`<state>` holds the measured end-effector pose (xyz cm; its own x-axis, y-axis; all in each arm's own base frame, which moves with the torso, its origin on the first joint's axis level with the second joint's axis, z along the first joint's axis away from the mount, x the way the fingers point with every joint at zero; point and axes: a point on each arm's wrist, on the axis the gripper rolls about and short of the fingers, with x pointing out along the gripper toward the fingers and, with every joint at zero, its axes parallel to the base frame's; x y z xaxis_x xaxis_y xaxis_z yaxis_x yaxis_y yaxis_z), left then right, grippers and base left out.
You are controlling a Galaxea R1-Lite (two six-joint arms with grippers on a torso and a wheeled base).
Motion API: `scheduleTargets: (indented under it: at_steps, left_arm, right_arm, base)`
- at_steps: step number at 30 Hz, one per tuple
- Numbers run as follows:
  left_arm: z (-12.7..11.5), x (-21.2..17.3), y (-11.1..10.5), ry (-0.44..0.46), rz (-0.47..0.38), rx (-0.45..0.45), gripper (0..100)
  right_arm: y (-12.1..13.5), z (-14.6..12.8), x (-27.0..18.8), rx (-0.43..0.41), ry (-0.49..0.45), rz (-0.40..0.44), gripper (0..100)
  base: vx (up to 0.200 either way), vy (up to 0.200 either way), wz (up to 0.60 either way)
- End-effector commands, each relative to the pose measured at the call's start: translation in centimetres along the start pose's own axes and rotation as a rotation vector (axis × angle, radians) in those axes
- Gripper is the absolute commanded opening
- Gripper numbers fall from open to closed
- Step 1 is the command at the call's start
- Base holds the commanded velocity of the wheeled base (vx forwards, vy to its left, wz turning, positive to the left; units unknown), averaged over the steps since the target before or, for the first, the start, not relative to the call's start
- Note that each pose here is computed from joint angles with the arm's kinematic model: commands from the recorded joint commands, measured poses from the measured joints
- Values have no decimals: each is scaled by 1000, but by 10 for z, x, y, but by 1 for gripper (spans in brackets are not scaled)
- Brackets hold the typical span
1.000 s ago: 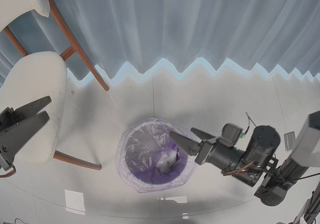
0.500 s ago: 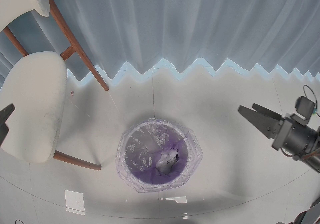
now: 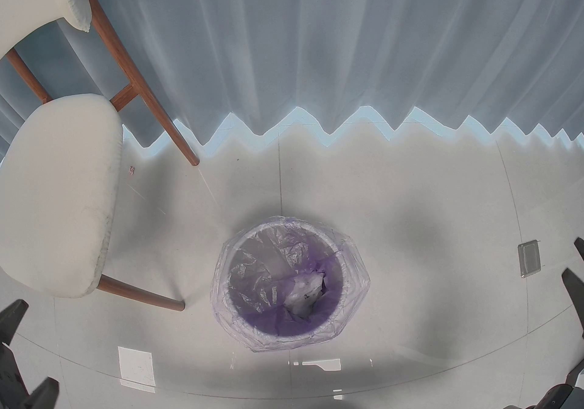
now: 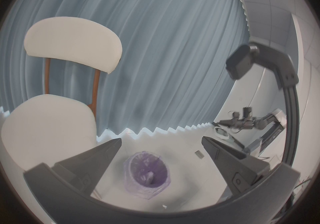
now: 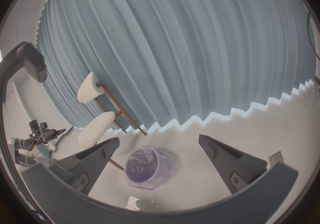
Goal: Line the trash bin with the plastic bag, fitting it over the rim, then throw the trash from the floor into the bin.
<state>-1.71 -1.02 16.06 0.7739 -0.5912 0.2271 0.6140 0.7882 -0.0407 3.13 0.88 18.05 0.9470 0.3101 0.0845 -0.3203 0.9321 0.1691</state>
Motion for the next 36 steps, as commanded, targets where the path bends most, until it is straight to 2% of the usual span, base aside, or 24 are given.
scheduleTargets:
  at_steps: [1, 3, 5, 11, 13, 15, 16, 18, 22, 23, 24, 28, 31, 32, 33, 34, 35, 36]
  left_arm:
    - [-42, -16, 0, -49, 153, 113, 100]
    - [-46, -16, 3, -22, 246, 97, 100]
    - [-51, -17, 5, 14, 301, 83, 100]
    - [-65, -20, 9, 134, 459, 46, 100]
    - [-69, -21, 11, 185, 495, 90, 100]
    - [-78, -24, 12, 299, 534, 141, 100]
    - [-81, -25, 12, 328, 534, 153, 100]
    - [-79, -24, 12, 312, 535, 182, 100]
    - [-79, -24, 12, 311, 560, 181, 100]
    - [-79, -27, 9, 265, 631, 194, 100]
    - [-80, -29, 7, 232, 639, 210, 100]
    - [-79, -29, 8, 233, 624, 223, 100]
    - [-80, -29, 7, 229, 577, 183, 100]
    - [-80, -29, 7, 227, 572, 177, 100]
    - [-80, -28, 6, 226, 540, 170, 100]
    - [-80, -28, 6, 226, 521, 172, 100]
    - [-80, -28, 6, 225, 521, 170, 100]
    - [-80, -28, 5, 226, 514, 171, 100]
  right_arm:
    - [2, -46, -52, -133, -102, -73, 100]
    - [2, -57, -58, -185, -68, -78, 100]
    - [1, -64, -61, -205, -35, -84, 100]
    - [-3, -85, -59, -219, 33, -108, 100]
    - [-4, -95, -61, -234, 32, -125, 100]
    - [-4, -94, -62, -239, 28, -149, 100]
    - [-4, -95, -62, -237, 29, -174, 100]
    - [-6, -94, -63, -228, 23, -246, 100]
    - [-7, -94, -63, -224, 19, -289, 100]
    - [-8, -94, -63, -223, 19, -328, 100]
    - [-8, -94, -63, -216, 19, -349, 100]
    - [-8, -94, -64, -213, 21, -357, 100]
    - [-5, -95, -62, -221, 27, -180, 100]
    - [-4, -95, -62, -218, 28, -165, 100]
    - [-5, -95, -62, -215, 27, -190, 100]
    - [-6, -94, -63, -214, 22, -270, 100]
    - [-7, -94, -63, -215, 20, -297, 100]
    - [-9, -94, -64, -198, 14, -408, 100]
  base:
    - [0, 0, 0]
    - [0, 0, 0]
    - [0, 0, 0]
    - [0, 0, 0]
    - [0, 0, 0]
    - [0, 0, 0]
    - [0, 0, 0]
    - [0, 0, 0]
    - [0, 0, 0]
    - [0, 0, 0]
    - [0, 0, 0]
    - [0, 0, 0]
    - [0, 0, 0]
    - [0, 0, 0]
    - [0, 0, 0]
    - [0, 0, 0]
    - [0, 0, 0]
    - [0, 0, 0]
